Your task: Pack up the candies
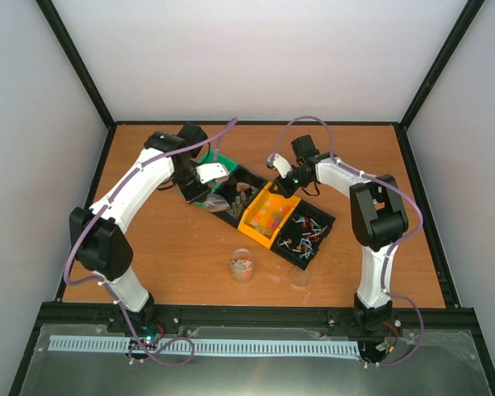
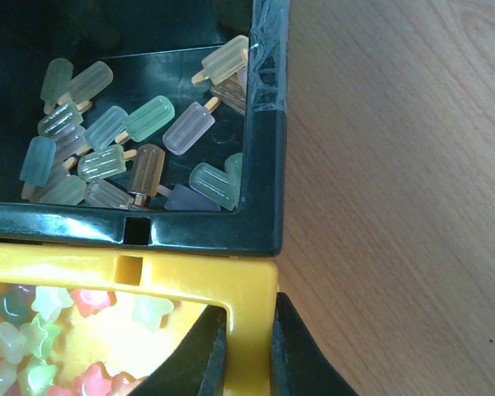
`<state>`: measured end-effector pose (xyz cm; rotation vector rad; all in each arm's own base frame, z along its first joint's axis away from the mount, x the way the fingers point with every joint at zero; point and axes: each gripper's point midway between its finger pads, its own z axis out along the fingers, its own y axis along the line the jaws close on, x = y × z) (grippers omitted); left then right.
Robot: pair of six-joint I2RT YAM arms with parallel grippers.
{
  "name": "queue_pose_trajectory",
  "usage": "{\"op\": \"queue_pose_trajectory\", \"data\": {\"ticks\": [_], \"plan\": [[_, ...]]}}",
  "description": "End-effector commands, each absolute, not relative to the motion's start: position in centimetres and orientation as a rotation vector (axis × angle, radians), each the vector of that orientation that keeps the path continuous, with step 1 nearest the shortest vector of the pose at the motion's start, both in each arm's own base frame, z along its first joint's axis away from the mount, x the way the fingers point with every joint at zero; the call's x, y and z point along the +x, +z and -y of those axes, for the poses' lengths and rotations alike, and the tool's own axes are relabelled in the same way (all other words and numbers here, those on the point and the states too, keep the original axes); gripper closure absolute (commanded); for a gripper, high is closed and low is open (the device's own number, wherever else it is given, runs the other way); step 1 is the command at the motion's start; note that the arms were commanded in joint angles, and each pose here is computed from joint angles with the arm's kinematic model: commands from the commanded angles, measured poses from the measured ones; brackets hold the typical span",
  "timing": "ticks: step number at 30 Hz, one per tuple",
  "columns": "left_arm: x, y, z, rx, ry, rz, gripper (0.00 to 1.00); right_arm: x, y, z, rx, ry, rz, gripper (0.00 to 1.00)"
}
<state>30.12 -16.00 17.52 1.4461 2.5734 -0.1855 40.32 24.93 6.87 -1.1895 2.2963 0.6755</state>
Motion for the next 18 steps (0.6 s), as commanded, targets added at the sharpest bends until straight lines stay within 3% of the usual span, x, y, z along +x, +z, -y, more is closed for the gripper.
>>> {"op": "queue_pose_trajectory", "data": {"ticks": [1,2,3,8,18], "plan": [[30.2,19.0,16.3,1.403,-0.203,-2.579,0.99,39.5,5.6,-25.1,-1.206,0.763,-2.362,0.91],[30.3,19.2,16.4,1.383,-0.206,-2.578,0.99,39.5,5.5,-25.0,-1.212,0.746,-2.367,0.81],[30.5,19.4,16.5,1.364,-0.207,-2.572,0.99,39.6,5.4,-24.9,-1.215,0.733,-2.37,0.79],[31.5,20.7,16.8,1.258,-0.254,-2.54,0.99,39.4,4.5,-24.7,-1.245,0.75,-2.42,0.96],[32.3,23.8,18.0,1.088,-0.386,-2.461,0.99,40.1,5.7,-23.0,-0.944,1.322,-2.459,0.97]]}}
